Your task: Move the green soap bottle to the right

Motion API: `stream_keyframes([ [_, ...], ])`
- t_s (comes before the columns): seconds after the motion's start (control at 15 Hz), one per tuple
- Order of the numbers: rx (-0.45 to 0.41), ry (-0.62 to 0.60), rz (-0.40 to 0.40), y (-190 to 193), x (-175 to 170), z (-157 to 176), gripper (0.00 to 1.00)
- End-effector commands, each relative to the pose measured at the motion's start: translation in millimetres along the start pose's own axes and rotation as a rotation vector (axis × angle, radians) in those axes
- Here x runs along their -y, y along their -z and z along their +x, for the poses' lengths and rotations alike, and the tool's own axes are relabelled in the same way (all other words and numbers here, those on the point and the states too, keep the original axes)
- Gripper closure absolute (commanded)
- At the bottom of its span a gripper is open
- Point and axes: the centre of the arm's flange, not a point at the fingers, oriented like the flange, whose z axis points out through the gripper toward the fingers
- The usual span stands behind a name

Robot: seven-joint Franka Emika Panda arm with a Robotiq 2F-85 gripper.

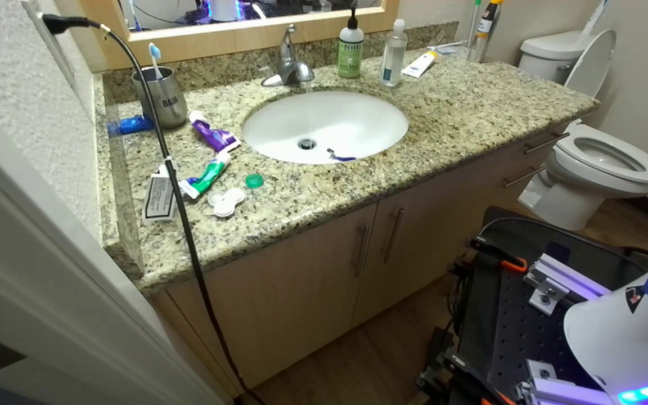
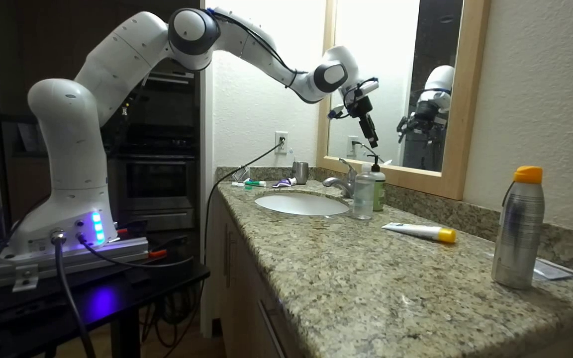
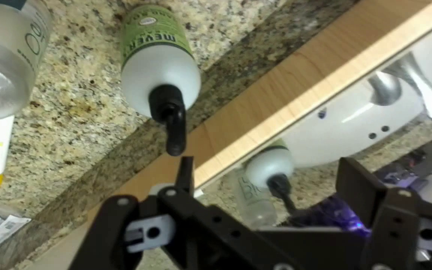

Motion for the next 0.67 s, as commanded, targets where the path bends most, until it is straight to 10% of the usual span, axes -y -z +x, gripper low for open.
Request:
stream_keyframes([
  [0.0, 0.043, 0.094, 0.096, 95, 9, -8, 0.0],
  [0.4, 0.114, 0.308, 0.39, 246, 28, -48, 0.0],
  [0.6, 0.044, 0.262, 0.363, 237, 60, -23, 0.0],
])
